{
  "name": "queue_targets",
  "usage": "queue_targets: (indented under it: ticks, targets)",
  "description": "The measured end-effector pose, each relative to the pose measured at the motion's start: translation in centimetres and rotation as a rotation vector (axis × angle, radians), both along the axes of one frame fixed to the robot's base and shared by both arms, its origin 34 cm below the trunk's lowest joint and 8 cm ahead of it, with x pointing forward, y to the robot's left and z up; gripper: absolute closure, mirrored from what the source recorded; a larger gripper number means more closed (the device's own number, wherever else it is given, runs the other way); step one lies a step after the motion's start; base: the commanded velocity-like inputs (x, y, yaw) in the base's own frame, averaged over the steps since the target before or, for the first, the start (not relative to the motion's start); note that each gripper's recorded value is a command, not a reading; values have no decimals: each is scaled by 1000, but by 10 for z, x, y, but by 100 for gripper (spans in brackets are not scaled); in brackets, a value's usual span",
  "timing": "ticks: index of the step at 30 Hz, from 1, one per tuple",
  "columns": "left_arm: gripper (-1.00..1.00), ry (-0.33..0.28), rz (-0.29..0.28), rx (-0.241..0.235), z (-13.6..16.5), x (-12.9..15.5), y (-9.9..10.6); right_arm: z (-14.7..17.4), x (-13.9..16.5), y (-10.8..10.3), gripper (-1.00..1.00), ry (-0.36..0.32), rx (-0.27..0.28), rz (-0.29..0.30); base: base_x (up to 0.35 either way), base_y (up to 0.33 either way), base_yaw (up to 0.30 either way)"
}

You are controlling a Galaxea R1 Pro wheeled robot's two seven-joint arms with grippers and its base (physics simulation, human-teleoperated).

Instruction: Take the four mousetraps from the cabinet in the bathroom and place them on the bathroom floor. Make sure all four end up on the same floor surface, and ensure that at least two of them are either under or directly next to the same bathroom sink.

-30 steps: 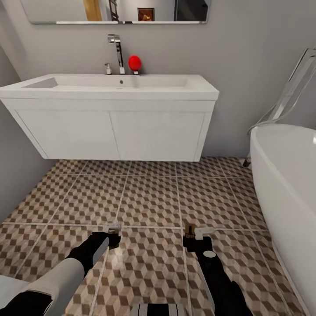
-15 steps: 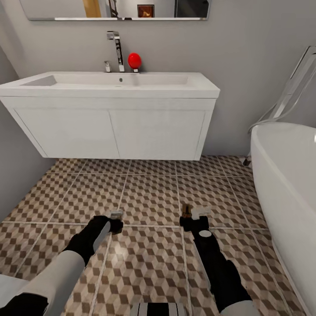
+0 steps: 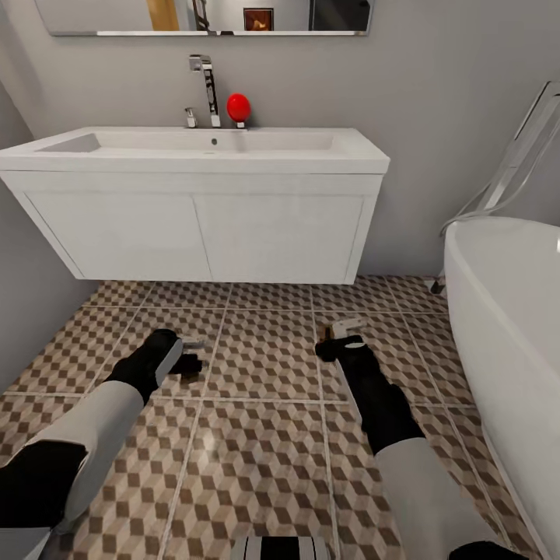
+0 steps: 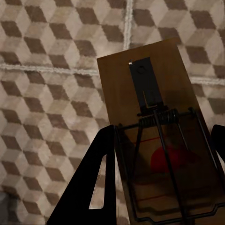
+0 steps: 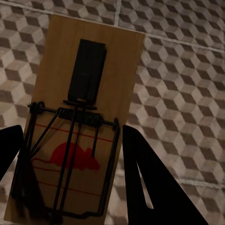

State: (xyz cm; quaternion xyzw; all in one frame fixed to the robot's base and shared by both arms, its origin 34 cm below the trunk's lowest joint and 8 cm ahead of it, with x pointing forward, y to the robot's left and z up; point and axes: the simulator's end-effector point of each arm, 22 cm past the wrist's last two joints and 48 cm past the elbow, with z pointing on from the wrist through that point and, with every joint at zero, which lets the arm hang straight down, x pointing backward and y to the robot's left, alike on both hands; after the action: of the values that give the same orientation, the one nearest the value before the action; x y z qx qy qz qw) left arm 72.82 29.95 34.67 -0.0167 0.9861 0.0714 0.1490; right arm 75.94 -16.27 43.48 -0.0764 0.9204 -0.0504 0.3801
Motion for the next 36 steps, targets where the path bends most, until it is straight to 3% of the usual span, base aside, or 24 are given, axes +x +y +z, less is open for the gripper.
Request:
queue_targets:
  ticks: [7,16,36]
  targets:
    - [100,-75,5,-7,0,14,1,2,6,5,100,5,3,18,0,0,0]
    - [100,-155,-14,-20,25,38,-6,3,7,6,100,2,2,20,0,0,0]
    - [100,-76,-13,-20,-32,26,-5,-55,-1,5,100,83,3,18,0,0,0]
